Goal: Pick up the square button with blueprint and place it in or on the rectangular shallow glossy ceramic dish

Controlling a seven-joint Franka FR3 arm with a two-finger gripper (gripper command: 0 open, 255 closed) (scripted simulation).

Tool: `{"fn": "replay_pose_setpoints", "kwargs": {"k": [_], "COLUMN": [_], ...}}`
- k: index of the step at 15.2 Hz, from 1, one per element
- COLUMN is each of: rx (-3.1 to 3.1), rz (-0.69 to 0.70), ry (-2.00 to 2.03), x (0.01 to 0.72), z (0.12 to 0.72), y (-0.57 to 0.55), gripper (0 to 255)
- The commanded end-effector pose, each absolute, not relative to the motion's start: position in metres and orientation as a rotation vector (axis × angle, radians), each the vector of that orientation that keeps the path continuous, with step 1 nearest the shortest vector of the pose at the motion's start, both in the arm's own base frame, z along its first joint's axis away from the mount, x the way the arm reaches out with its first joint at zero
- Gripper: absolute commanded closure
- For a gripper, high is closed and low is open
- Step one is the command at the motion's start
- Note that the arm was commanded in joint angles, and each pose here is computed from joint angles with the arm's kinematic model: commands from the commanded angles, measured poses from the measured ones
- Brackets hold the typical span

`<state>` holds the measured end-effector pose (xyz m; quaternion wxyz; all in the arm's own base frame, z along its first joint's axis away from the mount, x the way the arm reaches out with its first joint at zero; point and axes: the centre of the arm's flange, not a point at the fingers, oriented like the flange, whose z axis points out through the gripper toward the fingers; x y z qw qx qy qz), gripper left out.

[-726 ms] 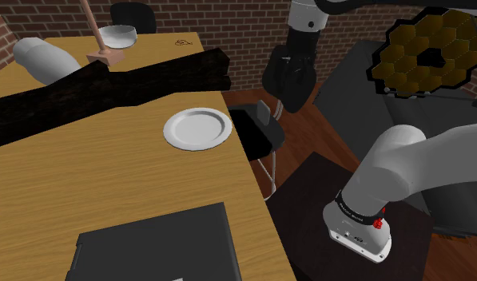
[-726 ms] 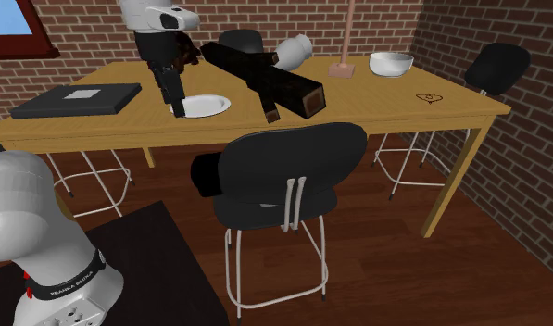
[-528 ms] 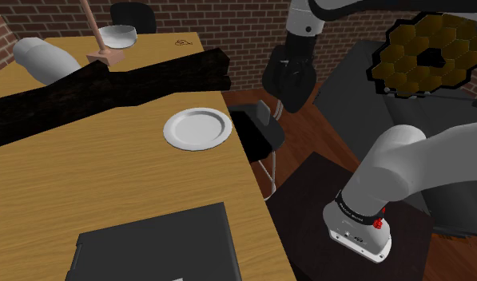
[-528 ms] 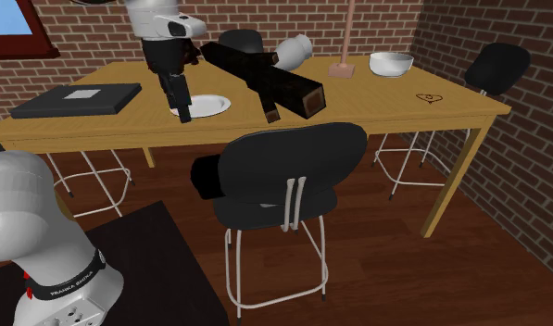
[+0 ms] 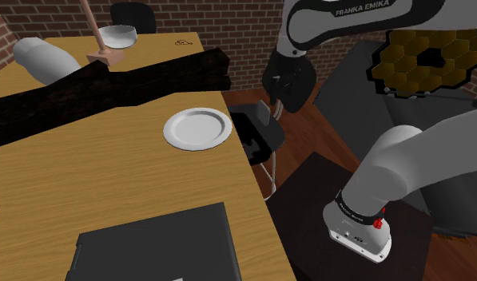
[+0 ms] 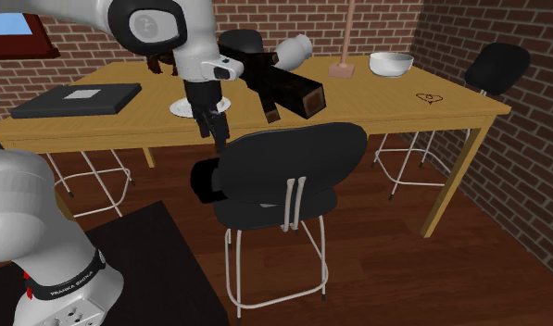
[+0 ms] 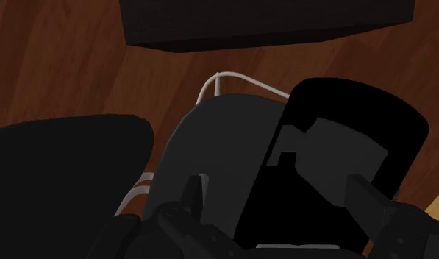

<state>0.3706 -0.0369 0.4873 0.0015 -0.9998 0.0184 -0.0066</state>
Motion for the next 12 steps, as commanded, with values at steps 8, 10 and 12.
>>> {"fn": "replay_pose_setpoints", "kwargs": {"k": [8,10,12], "rx": [-3.146,-3.147,-3.147], "rz": [-0.017,-0.016,-0.015], "ry": [-0.029,-0.049,-0.059], "x": [0.429,0.443,0.450], "z": [0.400,0.380,0.370], "y": [-0.092,-0.104,-0.110], "gripper": [0,0,0]}}
